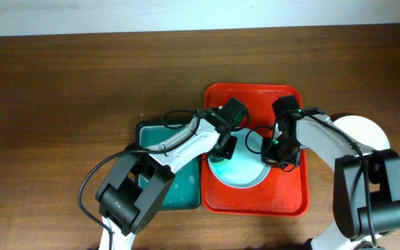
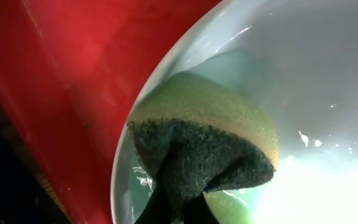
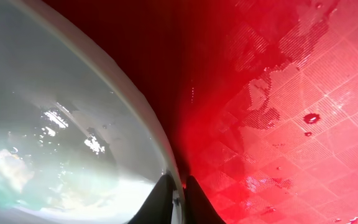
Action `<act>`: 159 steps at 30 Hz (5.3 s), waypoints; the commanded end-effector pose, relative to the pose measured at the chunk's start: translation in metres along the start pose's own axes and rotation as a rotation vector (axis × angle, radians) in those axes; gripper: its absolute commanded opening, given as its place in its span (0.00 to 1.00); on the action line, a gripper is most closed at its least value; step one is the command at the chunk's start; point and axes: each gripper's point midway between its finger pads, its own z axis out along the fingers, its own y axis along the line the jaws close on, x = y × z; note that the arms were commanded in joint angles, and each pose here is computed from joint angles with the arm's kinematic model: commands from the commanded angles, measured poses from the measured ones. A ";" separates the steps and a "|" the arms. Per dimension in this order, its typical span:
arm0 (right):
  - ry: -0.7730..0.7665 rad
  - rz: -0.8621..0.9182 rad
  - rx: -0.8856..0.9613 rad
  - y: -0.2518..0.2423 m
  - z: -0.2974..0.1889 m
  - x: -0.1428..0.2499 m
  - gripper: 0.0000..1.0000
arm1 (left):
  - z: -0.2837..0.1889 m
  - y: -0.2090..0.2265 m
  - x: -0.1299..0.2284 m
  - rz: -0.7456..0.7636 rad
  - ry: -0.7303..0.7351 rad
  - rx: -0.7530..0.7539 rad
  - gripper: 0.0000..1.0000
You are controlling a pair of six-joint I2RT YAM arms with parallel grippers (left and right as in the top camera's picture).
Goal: Clean dirty plates on tray and stack at the side
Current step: 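Scrub the held plate with the sponge in the left gripper, then drop the sponge back into the basin and retract the left arm, then lift the plate with the right gripper and dip it into the basin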
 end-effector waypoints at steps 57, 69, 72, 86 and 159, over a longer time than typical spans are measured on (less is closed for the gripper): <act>0.038 -0.058 0.067 -0.013 0.010 0.012 0.09 | -0.187 0.098 -0.003 -0.229 -0.117 -0.109 0.00; 0.038 -0.093 0.065 -0.012 0.010 0.012 0.12 | -0.055 0.117 0.060 -0.341 0.026 -0.092 0.09; -0.006 -0.100 0.047 -0.008 0.011 0.001 0.11 | -0.083 0.113 0.043 -0.341 -0.027 -0.065 0.37; -0.249 -0.331 -0.090 0.095 -0.119 0.037 0.04 | -0.271 0.192 0.052 -0.590 -0.531 -0.039 0.99; -1.265 -0.547 0.470 0.199 -0.228 0.051 0.04 | -0.271 0.193 0.052 -0.590 -0.531 -0.039 0.99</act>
